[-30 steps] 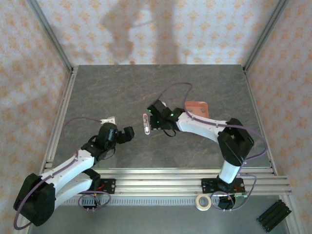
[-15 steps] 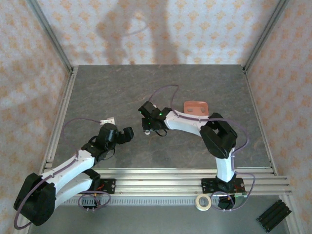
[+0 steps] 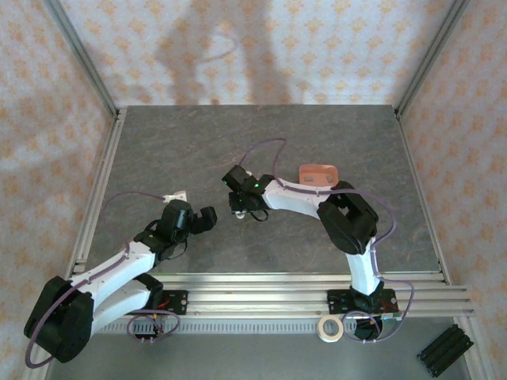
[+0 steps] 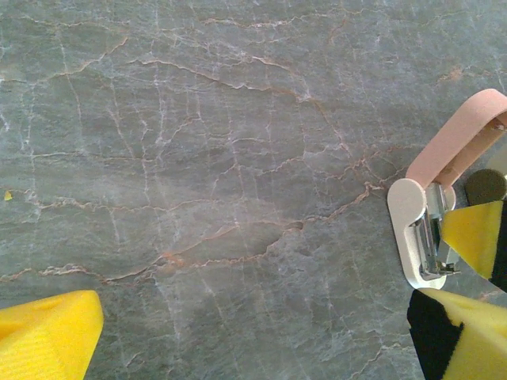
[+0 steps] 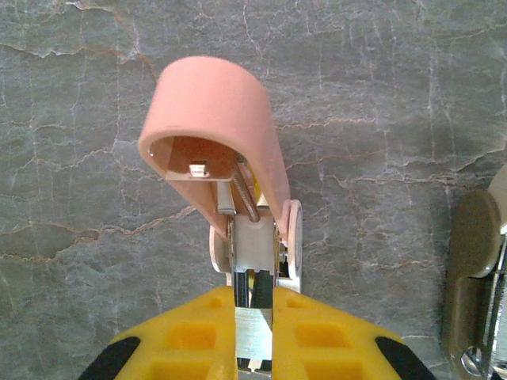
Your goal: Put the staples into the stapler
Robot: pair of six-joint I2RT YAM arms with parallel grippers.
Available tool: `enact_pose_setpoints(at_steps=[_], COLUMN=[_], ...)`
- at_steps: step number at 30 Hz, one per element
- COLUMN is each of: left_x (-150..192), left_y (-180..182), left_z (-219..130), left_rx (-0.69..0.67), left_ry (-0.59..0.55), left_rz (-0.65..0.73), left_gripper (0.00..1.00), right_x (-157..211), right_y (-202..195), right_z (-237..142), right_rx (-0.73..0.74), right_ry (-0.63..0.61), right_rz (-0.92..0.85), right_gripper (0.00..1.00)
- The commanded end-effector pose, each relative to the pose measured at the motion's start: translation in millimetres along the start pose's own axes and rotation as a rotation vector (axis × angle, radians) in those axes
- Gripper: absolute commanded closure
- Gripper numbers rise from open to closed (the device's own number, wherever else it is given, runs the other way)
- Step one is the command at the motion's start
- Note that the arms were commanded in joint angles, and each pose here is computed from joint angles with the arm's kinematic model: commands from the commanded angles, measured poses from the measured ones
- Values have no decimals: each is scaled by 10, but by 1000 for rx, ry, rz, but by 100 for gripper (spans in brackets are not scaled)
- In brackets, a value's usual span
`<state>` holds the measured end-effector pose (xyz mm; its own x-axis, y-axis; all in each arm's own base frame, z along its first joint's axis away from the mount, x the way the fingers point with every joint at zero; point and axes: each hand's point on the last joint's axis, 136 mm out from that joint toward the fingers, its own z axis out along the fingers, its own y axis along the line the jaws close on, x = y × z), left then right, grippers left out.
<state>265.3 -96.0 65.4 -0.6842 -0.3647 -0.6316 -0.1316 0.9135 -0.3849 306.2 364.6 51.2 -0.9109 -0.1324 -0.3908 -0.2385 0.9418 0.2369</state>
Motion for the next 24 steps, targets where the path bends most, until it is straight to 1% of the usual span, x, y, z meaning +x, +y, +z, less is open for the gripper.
enact_pose_setpoints(at_steps=[1, 7, 15, 24], left_x=[-86, -91, -66, -79], left_y=[31, 38, 63, 51], left_z=[5, 1, 7, -2], left_rx=[-17, -19, -26, -21], left_ry=[-40, -42, -36, -39], left_rz=[14, 14, 20, 21], left_gripper=[0, 0, 0, 0], right_x=[-21, 23, 112, 143], right_y=[-38, -39, -125, -82], right_z=[34, 36, 74, 45], right_rx=[43, 33, 68, 68], right_ry=[-4, 9, 36, 26], right_rz=[-11, -14, -22, -23], right_gripper=[86, 86, 87, 87])
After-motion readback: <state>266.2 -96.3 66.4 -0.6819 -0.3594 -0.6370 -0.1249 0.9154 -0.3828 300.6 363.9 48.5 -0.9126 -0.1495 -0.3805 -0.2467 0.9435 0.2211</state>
